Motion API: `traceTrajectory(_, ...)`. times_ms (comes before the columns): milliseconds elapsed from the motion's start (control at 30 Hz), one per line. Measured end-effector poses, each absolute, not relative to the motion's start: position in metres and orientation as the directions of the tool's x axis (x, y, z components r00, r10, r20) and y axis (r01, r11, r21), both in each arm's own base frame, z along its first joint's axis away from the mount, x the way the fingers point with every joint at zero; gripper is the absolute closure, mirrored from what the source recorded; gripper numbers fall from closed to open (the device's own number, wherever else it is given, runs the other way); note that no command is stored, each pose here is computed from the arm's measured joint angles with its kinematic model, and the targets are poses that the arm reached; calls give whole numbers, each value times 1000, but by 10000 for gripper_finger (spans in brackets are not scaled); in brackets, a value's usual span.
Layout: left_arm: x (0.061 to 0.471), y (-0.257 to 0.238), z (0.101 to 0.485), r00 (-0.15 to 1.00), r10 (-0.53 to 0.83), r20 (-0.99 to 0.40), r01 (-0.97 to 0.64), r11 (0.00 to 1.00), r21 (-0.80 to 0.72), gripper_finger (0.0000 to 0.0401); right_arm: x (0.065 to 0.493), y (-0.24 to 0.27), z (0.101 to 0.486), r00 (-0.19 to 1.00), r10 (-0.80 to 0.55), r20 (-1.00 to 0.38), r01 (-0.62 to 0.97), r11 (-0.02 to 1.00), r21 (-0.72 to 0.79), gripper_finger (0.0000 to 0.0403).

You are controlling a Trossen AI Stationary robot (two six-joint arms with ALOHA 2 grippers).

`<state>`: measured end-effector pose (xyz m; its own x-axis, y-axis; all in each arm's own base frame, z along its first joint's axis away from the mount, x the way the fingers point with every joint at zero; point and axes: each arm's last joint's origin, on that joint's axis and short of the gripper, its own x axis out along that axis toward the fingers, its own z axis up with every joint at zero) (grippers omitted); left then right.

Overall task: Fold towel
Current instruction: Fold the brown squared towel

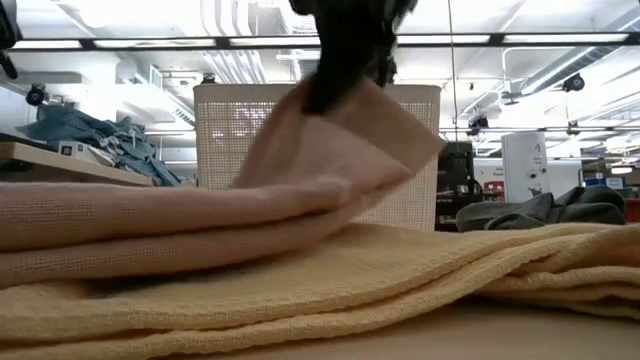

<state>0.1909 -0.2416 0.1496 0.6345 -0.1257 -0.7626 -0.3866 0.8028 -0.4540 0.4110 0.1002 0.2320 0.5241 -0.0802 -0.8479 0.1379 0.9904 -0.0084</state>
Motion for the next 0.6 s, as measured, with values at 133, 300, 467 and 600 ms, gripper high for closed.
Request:
traceTrajectory(133,191,-241,150,635,-122,-763,-399,794,-459,401,415,108,242,576,-59,-815,141,990,28,402)
traceTrajectory(300,192,-241,150,637,-119,-761,-410,785,-465,401,417,112,244,600,-50,-798,155,986,54,402)
traceTrajectory(467,192,-241,150,637,-118,-761,-410,785,-465,401,417,111,243,595,-60,-801,169,984,52,403)
traceTrajectory(600,192,-241,150,638,-118,-761,-410,785,-465,401,415,111,242,582,-64,-811,172,984,46,403)
